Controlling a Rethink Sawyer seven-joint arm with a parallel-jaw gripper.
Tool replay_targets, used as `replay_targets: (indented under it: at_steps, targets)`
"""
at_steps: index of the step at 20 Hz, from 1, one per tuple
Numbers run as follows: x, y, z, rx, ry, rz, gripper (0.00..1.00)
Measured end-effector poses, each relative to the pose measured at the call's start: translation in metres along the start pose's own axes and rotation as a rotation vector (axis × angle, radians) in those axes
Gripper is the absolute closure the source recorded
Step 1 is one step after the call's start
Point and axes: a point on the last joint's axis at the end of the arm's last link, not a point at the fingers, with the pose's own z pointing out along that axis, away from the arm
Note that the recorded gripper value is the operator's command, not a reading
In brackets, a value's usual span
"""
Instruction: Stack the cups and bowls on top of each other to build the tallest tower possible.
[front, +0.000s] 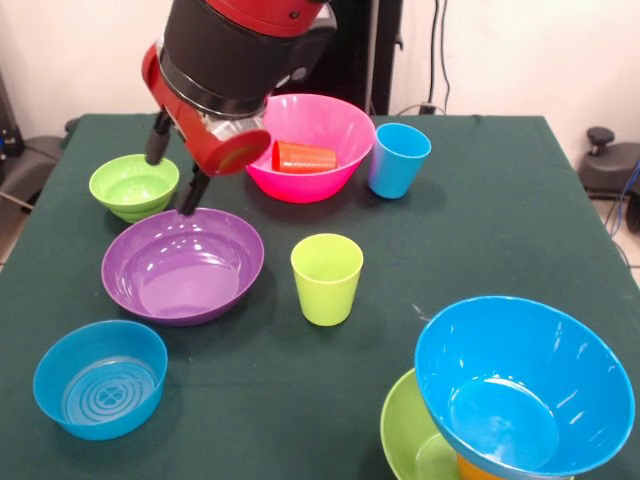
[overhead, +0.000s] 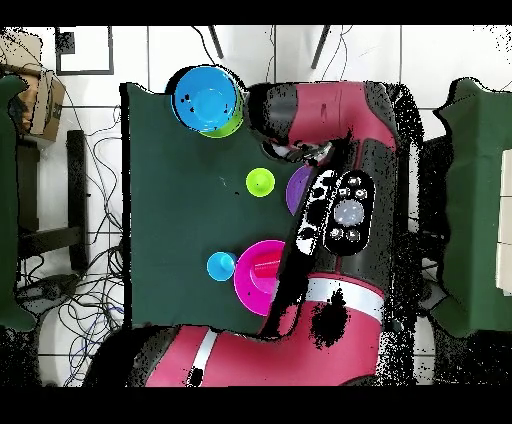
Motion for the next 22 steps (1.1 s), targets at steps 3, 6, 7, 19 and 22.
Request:
replay_targets:
  at_steps: [3,6,7,19,22]
  targets:
    - [0.001,0.006,0.001,-0.063,0.02,0.03,0.0]
    - [0.0,0.011,0.003,-0.131,0.038,0.063,0.0]
    - [0.0,0.012,0.003,-0.155,0.045,0.078,0.0]
    - [-0.016,0.0,-0.036,-0.286,0.154,0.208,0.0]
    - [-0.02,-0.003,-0.05,-0.33,0.188,0.238,0.0]
